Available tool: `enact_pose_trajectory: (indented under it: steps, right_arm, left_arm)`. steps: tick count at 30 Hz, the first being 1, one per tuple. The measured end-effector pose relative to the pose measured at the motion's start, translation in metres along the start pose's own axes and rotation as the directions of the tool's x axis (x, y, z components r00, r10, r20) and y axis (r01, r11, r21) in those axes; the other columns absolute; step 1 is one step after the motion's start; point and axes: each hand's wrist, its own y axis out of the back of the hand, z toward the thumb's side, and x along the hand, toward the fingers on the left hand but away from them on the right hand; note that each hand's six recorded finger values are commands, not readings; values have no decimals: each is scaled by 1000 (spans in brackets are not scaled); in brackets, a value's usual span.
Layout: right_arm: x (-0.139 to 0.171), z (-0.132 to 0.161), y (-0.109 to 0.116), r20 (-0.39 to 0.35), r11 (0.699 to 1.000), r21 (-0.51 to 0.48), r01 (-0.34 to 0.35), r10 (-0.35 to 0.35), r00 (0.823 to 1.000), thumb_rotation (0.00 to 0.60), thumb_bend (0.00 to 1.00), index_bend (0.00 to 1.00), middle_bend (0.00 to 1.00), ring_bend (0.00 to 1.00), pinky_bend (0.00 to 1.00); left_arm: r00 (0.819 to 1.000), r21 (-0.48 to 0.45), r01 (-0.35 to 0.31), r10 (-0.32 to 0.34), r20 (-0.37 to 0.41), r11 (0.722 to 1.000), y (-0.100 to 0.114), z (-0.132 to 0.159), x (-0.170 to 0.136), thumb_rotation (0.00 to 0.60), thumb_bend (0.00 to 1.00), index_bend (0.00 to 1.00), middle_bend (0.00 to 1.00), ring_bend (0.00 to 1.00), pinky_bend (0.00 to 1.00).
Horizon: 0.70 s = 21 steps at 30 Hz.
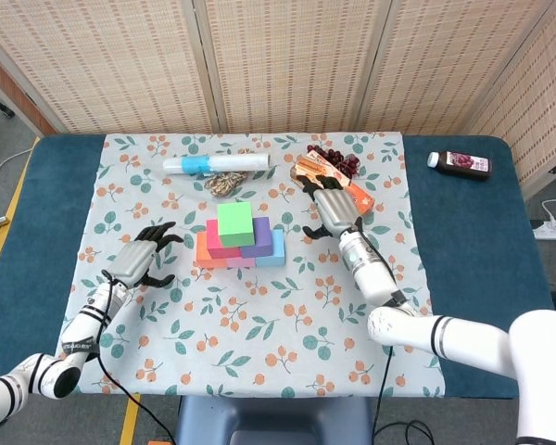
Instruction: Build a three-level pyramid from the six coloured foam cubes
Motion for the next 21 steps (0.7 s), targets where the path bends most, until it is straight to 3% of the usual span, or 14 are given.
enact_pose_trajectory:
  steps: [14,21]
  right_arm:
    - [-37,22,-39,-9,999,-37,-14,14,1000,600,0,0,185,0,0]
    - [-43,31,-46,-25,998,-61,-14,12,1000,600,0,0,185,0,0]
  left_arm:
    - [999,9,19,-19,51,1000,-10,20,11,600,294,215,0,0,0]
    - [998,17,28,-29,64,999,-14,25,14,600,293,214,0,0,0]
